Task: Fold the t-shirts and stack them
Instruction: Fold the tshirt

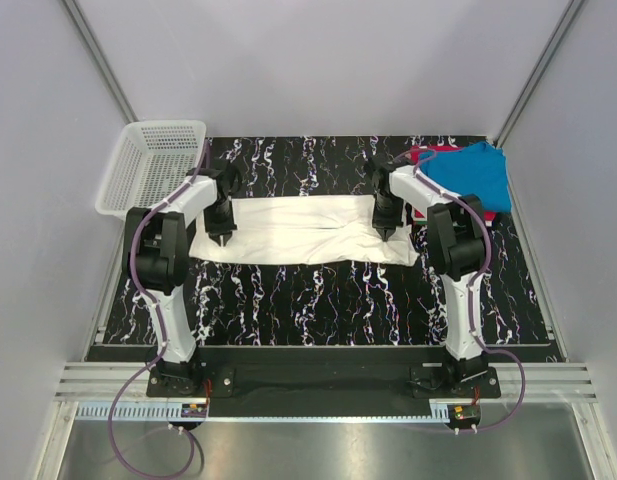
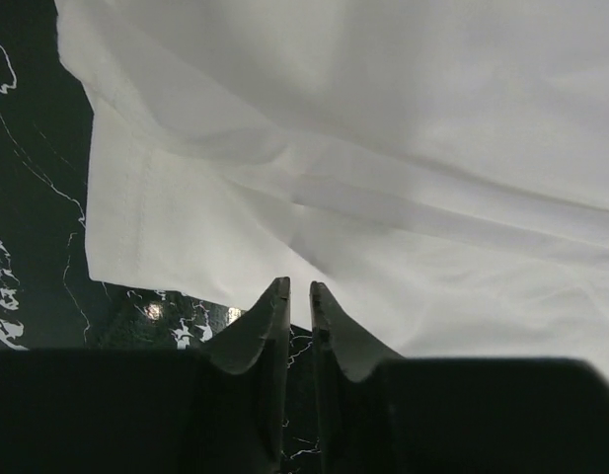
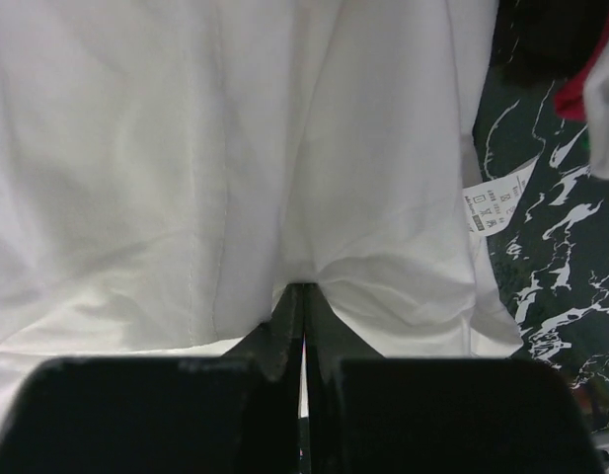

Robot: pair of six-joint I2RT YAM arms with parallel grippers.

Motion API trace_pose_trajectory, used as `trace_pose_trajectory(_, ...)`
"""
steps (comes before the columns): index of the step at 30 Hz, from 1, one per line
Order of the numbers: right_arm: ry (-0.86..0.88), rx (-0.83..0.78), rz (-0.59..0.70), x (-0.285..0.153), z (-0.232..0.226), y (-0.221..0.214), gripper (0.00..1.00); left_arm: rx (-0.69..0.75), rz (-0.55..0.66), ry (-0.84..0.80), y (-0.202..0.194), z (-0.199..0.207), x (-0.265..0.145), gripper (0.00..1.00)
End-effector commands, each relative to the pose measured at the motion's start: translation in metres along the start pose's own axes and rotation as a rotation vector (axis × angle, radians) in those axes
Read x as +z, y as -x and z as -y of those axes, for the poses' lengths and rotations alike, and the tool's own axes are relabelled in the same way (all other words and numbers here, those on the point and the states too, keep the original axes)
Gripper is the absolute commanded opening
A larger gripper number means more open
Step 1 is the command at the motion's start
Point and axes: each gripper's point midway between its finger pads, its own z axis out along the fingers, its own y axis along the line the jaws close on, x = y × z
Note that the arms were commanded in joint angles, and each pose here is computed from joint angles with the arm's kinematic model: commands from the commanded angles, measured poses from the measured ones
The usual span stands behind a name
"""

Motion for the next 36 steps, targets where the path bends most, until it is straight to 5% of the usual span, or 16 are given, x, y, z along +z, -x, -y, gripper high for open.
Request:
trace_pose_trajectory(1, -0.053, 0.005, 0.056, -0.007, 0.002, 0.021, 0.00, -0.010, 0.001, 0.038, -0.003, -0.006, 0.005, 0.13)
trace_pose_trajectory(6, -0.067, 0.004, 0.060, -0.007, -0.004, 0.036, 0.00, -0.006, -0.063, 0.051, -0.022, -0.007, 0.017, 0.00)
trace_pose_trajectory(17, -0.056, 0.000, 0.094, -0.017, -0.017, 0.065, 0.00, -0.017, -0.077, 0.038, -0.037, -0.003, 0.022, 0.00)
trace_pose_trajectory(36, -0.078, -0.010, 0.028, 0.017, -0.021, 0.053, 0.00, -0.010, -0.049, 0.043, -0.040, -0.004, 0.020, 0.00)
